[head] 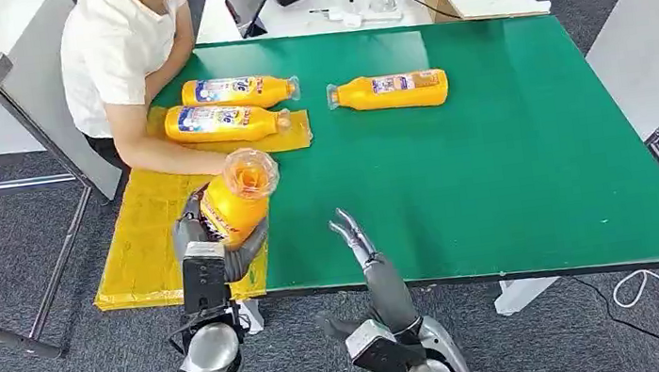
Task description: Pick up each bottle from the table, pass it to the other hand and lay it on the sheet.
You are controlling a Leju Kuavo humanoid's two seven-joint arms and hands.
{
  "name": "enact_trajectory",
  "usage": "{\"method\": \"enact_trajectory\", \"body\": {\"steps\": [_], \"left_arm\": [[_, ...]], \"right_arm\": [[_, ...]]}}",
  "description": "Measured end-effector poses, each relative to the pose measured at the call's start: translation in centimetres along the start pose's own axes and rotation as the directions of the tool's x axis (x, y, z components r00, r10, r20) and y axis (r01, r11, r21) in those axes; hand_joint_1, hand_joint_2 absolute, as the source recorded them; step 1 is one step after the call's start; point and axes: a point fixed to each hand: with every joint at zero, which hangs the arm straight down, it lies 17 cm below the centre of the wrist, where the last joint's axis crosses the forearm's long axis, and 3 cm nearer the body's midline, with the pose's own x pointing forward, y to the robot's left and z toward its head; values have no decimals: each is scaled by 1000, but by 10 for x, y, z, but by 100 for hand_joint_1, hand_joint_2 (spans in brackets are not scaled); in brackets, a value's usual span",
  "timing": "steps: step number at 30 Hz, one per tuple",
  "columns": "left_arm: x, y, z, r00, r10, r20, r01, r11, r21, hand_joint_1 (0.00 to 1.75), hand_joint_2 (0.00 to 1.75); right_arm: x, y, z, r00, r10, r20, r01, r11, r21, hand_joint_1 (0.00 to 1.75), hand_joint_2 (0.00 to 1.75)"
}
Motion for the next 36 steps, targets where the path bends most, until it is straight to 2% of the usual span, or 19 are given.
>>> {"method": "enact_trajectory", "body": {"steps": [8, 10, 12, 14, 17, 21, 24, 28, 36], "left_arm": [[-11, 3, 1, 999, -52, -15, 52, 999, 4, 175, 175], [-7, 2, -3, 980, -194, 40, 194, 981, -13, 175, 175], [-8, -3, -7, 916, -388, 107, 394, 918, -40, 175, 175], [-23, -9, -15, 877, -473, 87, 480, 874, -77, 175, 175], [-62, -25, -21, 826, -564, 19, 555, 806, -204, 175, 175], [-106, -44, -21, 780, -625, -42, 571, 737, -363, 175, 175], [-137, -39, -20, 699, -710, -79, 622, 659, -424, 175, 175], [-167, -37, -8, 647, -757, -88, 624, 592, -510, 175, 175], [-190, -35, 2, 601, -794, -98, 606, 531, -592, 175, 175]], "right_arm": [[12, -10, -5, 1000, -4, 21, 5, 999, -50, 0, 0], [19, -27, -9, 999, -7, 34, 11, 990, -138, 0, 0], [29, -41, -16, 998, -19, 52, 29, 980, -197, 0, 0], [34, -46, -21, 998, -41, 57, 52, 976, -213, 0, 0], [38, -47, -28, 994, -92, 64, 103, 974, -203, 0, 0], [41, -47, -33, 989, -121, 81, 135, 971, -196, 0, 0], [44, -48, -38, 990, -97, 104, 117, 972, -204, 0, 0], [38, -44, -40, 991, -97, 91, 114, 973, -199, 0, 0], [31, -39, -38, 991, -115, 70, 127, 973, -194, 0, 0]]}}
